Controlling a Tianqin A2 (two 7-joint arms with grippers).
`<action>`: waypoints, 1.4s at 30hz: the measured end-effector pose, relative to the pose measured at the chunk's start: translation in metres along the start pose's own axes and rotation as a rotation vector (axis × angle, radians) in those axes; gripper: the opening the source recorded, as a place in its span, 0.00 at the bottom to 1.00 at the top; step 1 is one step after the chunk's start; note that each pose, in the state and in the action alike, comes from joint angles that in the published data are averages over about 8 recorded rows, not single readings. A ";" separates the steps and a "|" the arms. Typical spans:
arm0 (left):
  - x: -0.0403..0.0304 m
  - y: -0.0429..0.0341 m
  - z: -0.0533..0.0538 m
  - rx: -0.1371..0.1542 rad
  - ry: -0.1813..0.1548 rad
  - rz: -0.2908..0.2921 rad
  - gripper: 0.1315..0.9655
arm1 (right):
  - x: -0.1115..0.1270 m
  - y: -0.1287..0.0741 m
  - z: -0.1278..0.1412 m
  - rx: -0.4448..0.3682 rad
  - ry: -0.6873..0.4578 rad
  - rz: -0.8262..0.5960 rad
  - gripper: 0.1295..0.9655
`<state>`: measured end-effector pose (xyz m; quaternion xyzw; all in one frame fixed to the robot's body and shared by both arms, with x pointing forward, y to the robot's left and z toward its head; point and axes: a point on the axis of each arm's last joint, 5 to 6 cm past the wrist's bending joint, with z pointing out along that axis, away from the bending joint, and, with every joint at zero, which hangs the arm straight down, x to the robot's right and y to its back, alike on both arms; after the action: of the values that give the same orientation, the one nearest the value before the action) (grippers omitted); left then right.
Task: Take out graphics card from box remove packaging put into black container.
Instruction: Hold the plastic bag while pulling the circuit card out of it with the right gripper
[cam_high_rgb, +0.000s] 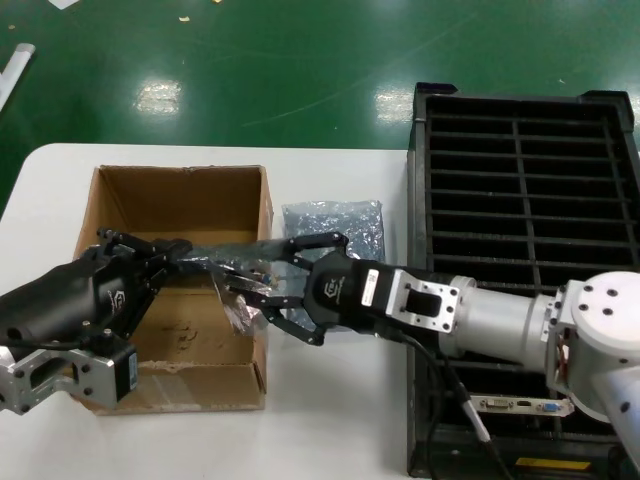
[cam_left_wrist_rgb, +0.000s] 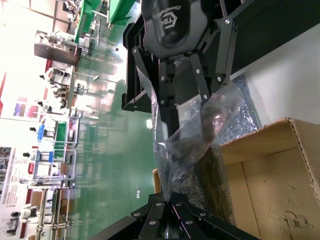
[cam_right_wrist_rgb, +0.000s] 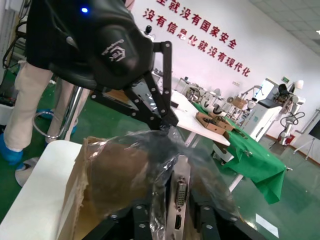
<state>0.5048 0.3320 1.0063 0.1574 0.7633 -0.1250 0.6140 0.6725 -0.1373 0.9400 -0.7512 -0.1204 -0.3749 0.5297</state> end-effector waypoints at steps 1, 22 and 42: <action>0.0000 0.0000 0.000 0.000 0.000 0.000 0.01 | 0.001 0.000 0.002 0.002 0.001 0.002 0.14; 0.0000 0.0000 0.000 0.000 0.000 0.000 0.01 | -0.002 -0.001 0.008 0.026 -0.004 0.049 0.14; 0.0000 0.0000 0.000 0.000 0.000 0.000 0.01 | 0.002 -0.009 -0.003 0.026 0.014 0.035 0.06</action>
<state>0.5048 0.3320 1.0063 0.1574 0.7633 -0.1250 0.6140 0.6673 -0.1368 0.9478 -0.7435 -0.1082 -0.3692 0.5470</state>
